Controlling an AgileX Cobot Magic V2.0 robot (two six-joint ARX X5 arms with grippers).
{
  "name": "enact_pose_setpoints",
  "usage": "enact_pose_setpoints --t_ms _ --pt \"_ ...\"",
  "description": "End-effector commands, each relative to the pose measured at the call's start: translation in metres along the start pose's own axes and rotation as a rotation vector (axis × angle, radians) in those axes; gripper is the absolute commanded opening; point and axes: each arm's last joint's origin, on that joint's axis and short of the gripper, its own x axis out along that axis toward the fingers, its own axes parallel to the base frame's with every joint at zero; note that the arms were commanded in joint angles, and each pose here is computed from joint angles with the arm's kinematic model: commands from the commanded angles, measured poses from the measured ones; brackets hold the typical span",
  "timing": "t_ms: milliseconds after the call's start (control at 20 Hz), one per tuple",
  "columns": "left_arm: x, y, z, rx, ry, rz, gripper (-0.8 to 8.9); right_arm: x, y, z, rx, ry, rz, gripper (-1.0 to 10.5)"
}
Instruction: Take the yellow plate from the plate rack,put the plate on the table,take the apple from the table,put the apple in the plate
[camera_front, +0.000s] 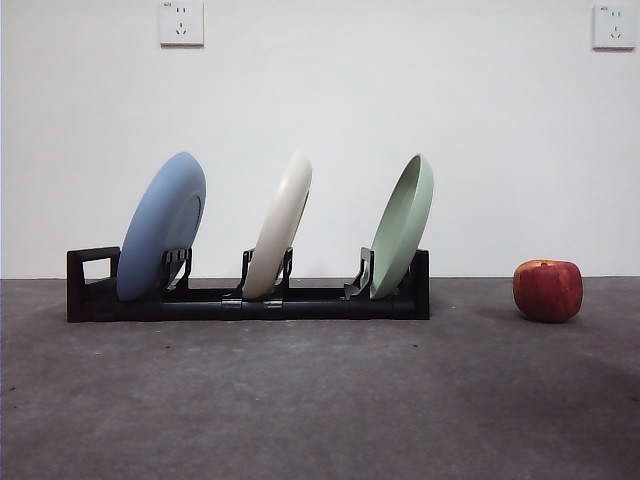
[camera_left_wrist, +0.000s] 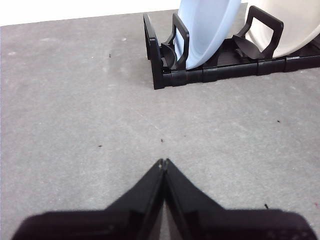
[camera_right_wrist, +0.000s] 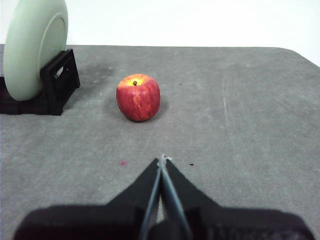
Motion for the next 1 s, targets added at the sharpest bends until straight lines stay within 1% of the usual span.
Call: enact_pose_setpoints --t_ms 50,600,650,800,900,1000 --pt "0.0011 0.0002 -0.0030 0.010 0.007 0.003 -0.03 0.0010 0.0001 -0.0028 0.010 0.005 0.000 0.0" --pt "0.0011 0.0002 -0.0026 0.007 0.004 0.003 -0.03 0.0010 0.0003 -0.0019 0.013 -0.006 0.008 0.0" --pt "0.0011 0.0002 -0.0027 0.007 0.004 0.003 -0.03 0.0010 0.0004 -0.0019 0.024 -0.005 0.011 0.0" --pt "0.0011 0.0002 -0.0027 0.001 0.004 0.002 -0.04 0.0010 0.0005 -0.0019 0.102 -0.005 0.015 0.0" --pt "0.0011 0.0002 -0.0014 -0.027 -0.008 0.002 -0.05 0.0010 0.0005 -0.0017 0.147 -0.006 0.015 0.0" --pt "0.0009 0.0002 0.0009 -0.062 -0.028 0.000 -0.04 0.0004 0.0004 -0.0001 0.170 -0.010 0.015 -0.1"
